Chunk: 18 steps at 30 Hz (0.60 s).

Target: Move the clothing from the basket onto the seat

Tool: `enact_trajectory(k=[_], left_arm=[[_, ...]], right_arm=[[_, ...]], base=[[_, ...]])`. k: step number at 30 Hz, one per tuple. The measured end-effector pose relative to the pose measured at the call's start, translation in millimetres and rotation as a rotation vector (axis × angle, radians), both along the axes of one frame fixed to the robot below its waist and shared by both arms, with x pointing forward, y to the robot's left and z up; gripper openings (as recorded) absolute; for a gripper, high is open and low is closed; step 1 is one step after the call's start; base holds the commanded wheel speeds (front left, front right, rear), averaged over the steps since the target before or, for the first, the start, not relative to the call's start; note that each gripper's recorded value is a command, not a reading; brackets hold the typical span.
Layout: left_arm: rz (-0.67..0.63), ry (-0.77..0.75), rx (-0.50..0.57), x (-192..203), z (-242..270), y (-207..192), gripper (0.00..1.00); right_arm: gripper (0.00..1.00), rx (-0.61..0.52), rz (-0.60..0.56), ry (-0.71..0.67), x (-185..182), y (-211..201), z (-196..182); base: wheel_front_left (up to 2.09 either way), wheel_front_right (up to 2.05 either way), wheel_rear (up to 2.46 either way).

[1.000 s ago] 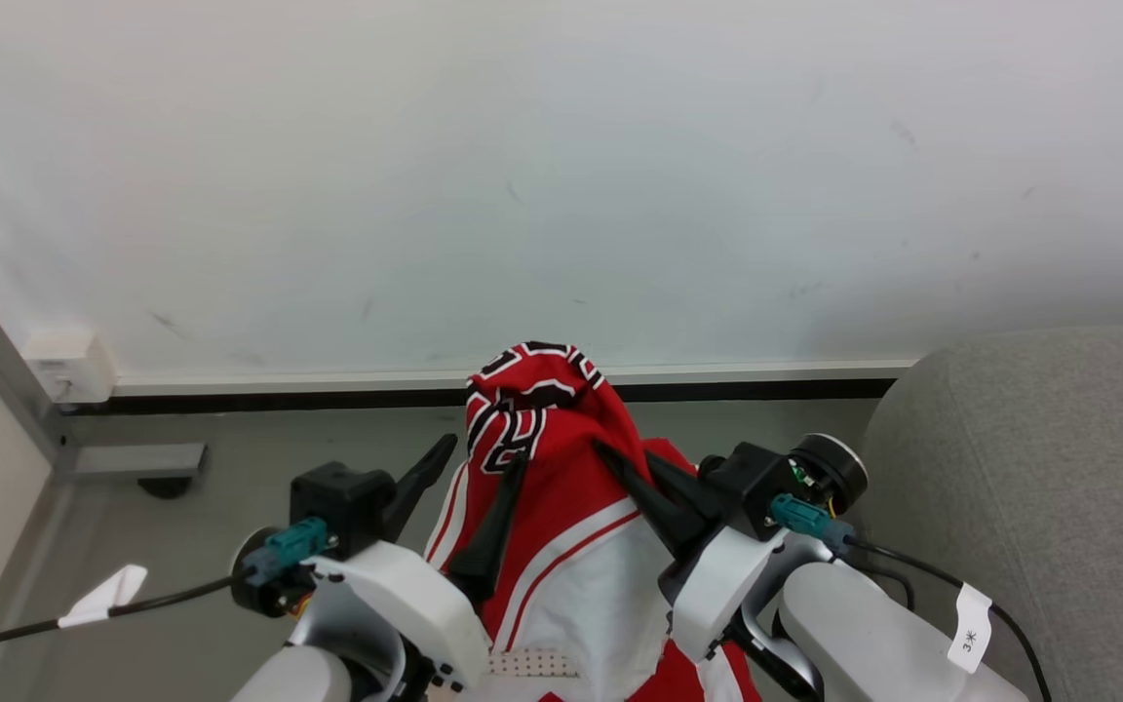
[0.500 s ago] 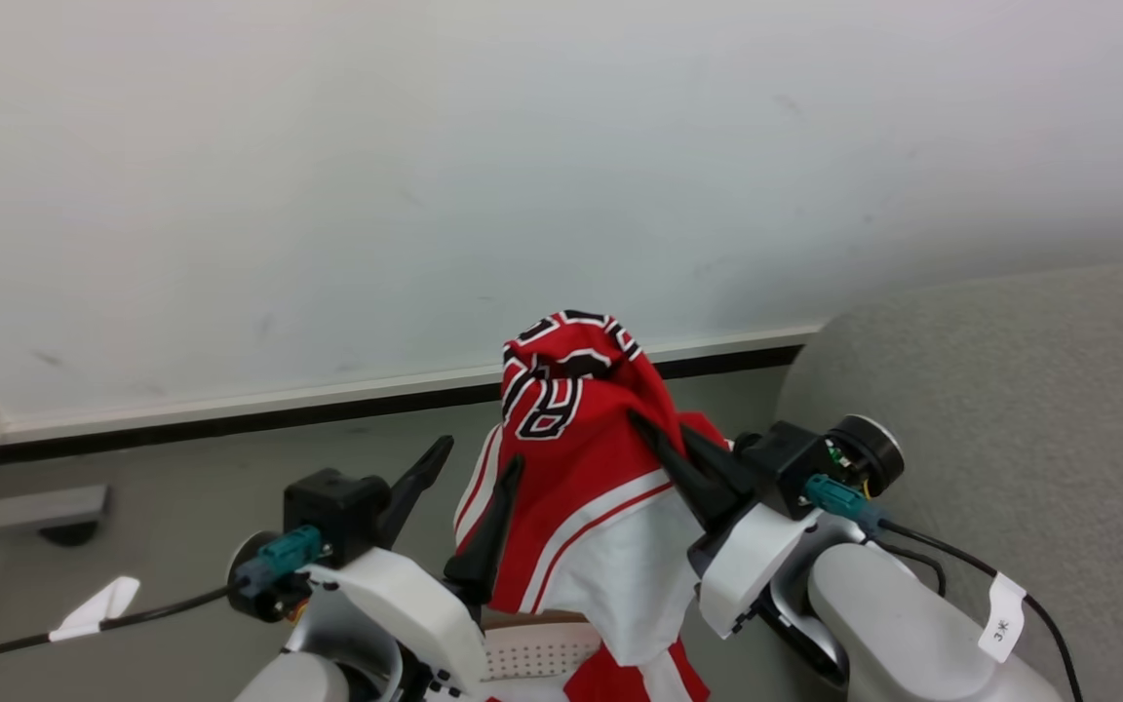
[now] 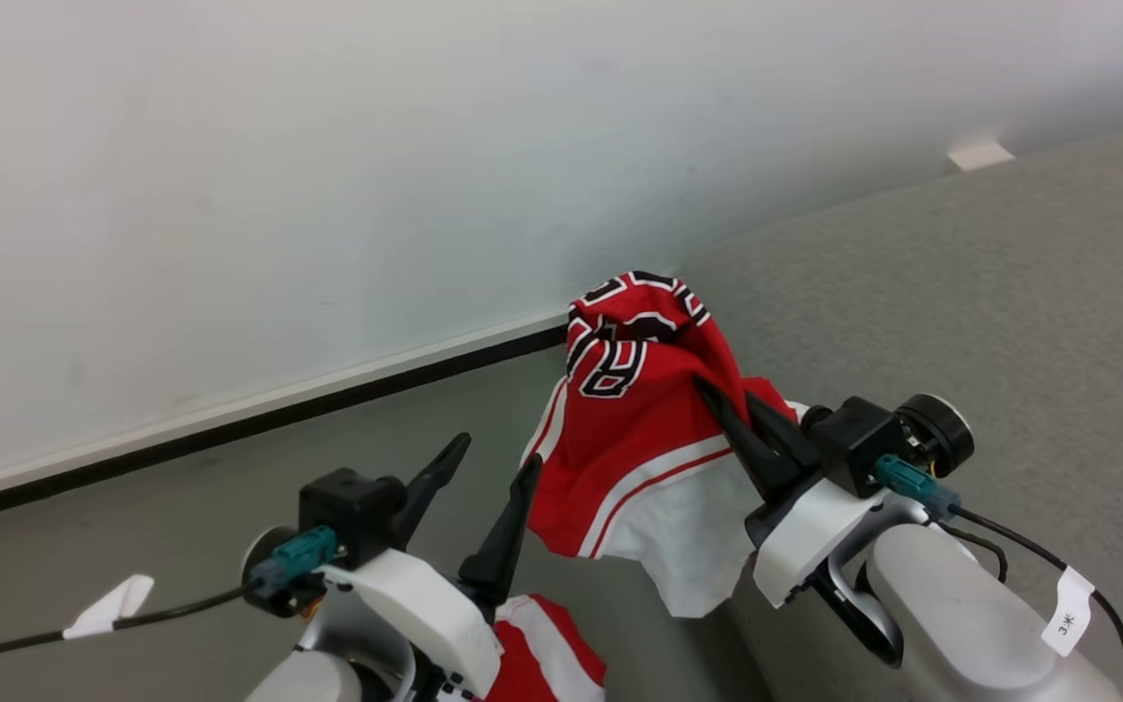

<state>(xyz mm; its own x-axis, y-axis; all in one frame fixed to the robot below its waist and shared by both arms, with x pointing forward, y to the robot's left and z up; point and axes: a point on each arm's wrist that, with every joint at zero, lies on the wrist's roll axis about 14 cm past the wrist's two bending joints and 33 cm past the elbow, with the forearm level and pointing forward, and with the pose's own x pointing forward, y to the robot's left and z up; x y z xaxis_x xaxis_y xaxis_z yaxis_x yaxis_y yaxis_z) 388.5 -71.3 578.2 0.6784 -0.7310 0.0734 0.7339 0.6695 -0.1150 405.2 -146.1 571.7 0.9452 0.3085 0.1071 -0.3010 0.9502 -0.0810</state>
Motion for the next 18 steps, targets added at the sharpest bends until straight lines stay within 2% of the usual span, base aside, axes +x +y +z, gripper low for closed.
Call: enact_trajectory(k=[9,18], left_arm=[[-0.125,0.014,-0.008,-7,-4,-41,1.0],[-0.193,0.056,-0.01,-2,-19,-57,1.0]], right_arm=[[0.0,0.005,-0.137,0.003,-15,-50,-4],[0.0,-0.005,-0.285,0.004,-7,-103,-7]], base=[[0.0,0.0,0.0],[0.0,0.0,0.0]])
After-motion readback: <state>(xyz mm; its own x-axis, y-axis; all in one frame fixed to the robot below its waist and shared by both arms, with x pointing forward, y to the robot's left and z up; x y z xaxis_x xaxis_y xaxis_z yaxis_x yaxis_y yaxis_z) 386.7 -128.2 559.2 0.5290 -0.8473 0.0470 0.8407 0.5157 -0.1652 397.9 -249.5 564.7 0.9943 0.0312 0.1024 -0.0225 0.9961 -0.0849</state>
